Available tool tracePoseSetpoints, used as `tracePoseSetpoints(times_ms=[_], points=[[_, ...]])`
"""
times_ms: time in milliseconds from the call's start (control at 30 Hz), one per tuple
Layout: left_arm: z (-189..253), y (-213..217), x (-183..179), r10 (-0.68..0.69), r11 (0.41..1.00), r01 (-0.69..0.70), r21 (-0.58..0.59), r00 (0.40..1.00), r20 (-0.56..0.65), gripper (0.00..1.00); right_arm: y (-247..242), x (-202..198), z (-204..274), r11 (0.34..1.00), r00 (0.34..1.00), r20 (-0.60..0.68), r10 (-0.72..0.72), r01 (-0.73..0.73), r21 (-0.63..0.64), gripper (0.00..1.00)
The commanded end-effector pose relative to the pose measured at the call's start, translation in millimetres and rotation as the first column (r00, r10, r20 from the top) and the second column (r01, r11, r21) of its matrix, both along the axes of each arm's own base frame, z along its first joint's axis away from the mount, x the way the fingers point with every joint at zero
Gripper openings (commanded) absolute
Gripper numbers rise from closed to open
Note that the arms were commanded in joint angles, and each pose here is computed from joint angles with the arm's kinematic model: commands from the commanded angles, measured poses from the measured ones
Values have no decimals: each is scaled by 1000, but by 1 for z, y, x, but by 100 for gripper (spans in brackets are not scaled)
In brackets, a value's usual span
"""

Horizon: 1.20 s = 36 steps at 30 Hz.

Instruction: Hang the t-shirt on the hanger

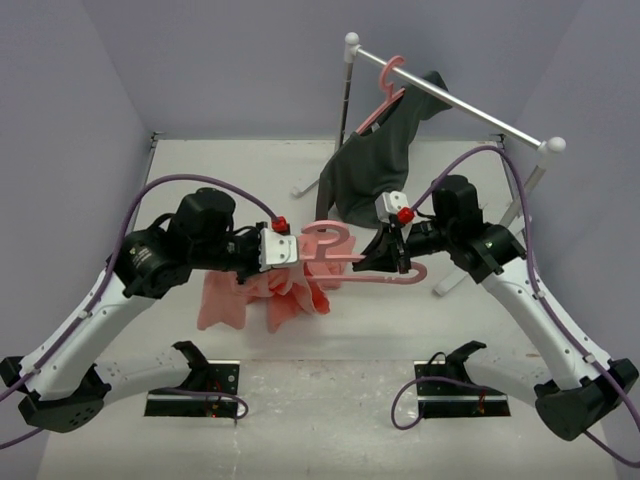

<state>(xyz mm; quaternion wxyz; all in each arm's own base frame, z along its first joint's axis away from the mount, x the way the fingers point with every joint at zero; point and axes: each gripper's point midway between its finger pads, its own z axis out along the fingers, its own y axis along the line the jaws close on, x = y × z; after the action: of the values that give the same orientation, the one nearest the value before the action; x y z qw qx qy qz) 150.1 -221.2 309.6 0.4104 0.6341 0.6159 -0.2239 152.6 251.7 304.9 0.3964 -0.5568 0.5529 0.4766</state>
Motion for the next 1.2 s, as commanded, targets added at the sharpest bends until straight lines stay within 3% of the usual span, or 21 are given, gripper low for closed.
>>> tracePoseSetpoints(times_ms=[0, 100, 167, 233, 367, 467, 500, 533, 633, 700, 833, 967, 1100, 1167], points=[[25, -46, 2, -117, 976, 125, -176, 992, 55, 15, 24, -5, 40, 990, 990, 110, 83, -95, 104, 0], [24, -47, 6, -98, 975, 108, -193, 993, 61, 11, 35, -5, 42, 989, 988, 116, 102, -114, 97, 0], [20, -47, 10, -76, 979, 86, -186, 995, 58, 0, 38, -6, 45, 987, 987, 111, 117, -128, 100, 0], [19, -44, 16, -35, 982, 47, -185, 997, 67, 0, 38, -1, 43, 991, 991, 106, 83, -94, 99, 0], [29, -27, 32, 131, 968, -102, -231, 985, 115, 0, 30, 24, 42, 987, 986, 85, -142, 134, 87, 0], [35, -12, 45, 263, 937, -218, -273, 955, 138, 0, 13, 49, 45, 924, 926, 36, -376, 371, 94, 0], [28, -3, 53, 341, 915, -297, -273, 931, 129, 0, 4, 57, 45, 882, 886, 5, -464, 461, 95, 18], [36, 3, 57, 389, 888, -333, -318, 911, 135, 0, -15, 68, 50, 778, 785, -68, -615, 619, 106, 33], [34, 13, 67, 481, 838, -411, -359, 867, 129, 0, -52, 63, 65, 610, 642, -162, -749, 765, 207, 95], [35, 24, 76, 570, 778, -491, -391, 814, 111, 0, -71, 55, 76, 514, 581, -247, -776, 809, 286, 99], [30, 31, 82, 622, 728, -527, -438, 777, 100, 0, -61, 35, 65, 584, 650, -291, -702, 760, 285, 99], [22, 28, 87, 640, 698, -539, -471, 765, 74, 0, -19, 30, 15, 726, 681, -481, -552, 676, 124, 99], [9, 28, 94, 665, 679, -578, -452, 746, 45, 0, 10, 27, -22, 795, 656, -625, -423, 600, 92, 99], [0, 32, 99, 690, 662, -613, -432, 723, 32, 0, 14, 38, -35, 753, 586, -673, -451, 654, 65, 99]])
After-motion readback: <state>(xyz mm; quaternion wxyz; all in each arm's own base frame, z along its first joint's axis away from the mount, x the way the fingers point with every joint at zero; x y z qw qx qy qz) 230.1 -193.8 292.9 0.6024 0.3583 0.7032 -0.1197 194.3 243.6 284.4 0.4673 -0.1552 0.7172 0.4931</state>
